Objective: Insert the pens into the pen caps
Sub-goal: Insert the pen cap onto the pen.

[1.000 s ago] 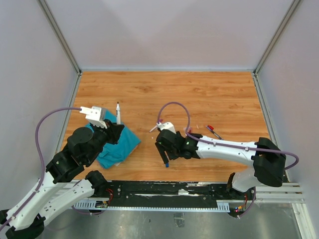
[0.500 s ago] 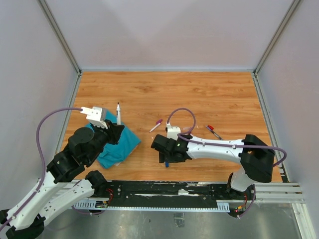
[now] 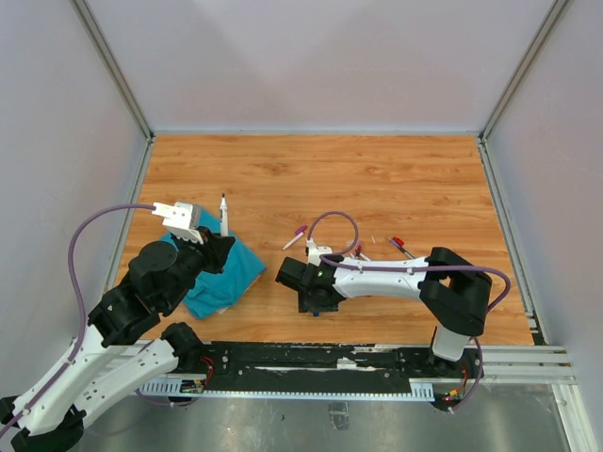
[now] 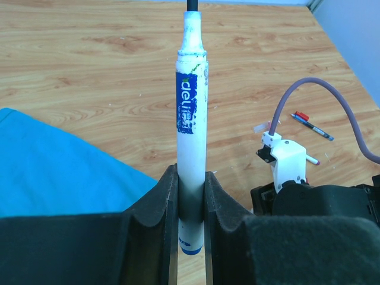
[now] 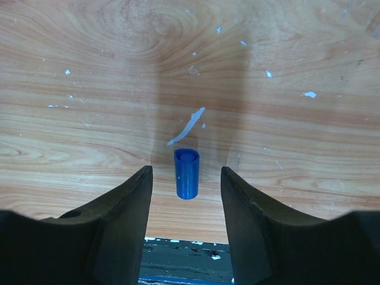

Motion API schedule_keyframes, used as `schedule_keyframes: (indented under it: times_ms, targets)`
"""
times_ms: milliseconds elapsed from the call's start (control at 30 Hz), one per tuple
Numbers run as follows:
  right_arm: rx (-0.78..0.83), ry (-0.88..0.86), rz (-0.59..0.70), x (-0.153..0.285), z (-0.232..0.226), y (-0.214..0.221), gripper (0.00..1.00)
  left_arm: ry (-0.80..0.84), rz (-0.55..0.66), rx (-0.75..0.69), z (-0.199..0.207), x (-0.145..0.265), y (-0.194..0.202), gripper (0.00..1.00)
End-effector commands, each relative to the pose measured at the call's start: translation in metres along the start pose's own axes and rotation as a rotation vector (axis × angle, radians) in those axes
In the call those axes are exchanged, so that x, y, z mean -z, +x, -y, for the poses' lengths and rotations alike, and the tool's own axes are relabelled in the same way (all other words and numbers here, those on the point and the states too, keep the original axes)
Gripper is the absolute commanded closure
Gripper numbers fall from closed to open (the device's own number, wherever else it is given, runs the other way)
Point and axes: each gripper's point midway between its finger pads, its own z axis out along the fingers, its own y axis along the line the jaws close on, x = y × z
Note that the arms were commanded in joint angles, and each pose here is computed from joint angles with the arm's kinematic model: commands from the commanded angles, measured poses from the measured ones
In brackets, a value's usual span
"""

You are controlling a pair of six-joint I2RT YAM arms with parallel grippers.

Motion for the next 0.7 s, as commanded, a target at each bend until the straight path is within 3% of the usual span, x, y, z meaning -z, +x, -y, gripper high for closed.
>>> schedule_keyframes:
  times_ms: [0, 533, 667]
  targets:
    - [0.034, -0.02, -0.022, 0.001, -0.011, 0.009, 0.52, 0.007, 0.029, -0.001, 0.001, 0.0, -0.006, 0.99]
    - [0.043, 0.031, -0.048, -0.016, 0.002, 0.013, 0.69, 0.011, 0.033, 0.002, 0.001, 0.001, -0.007, 1.0]
    - [0.069, 0.035, -0.057, -0.017, 0.006, 0.016, 0.79, 0.011, 0.033, 0.001, 0.001, 0.001, -0.007, 0.99]
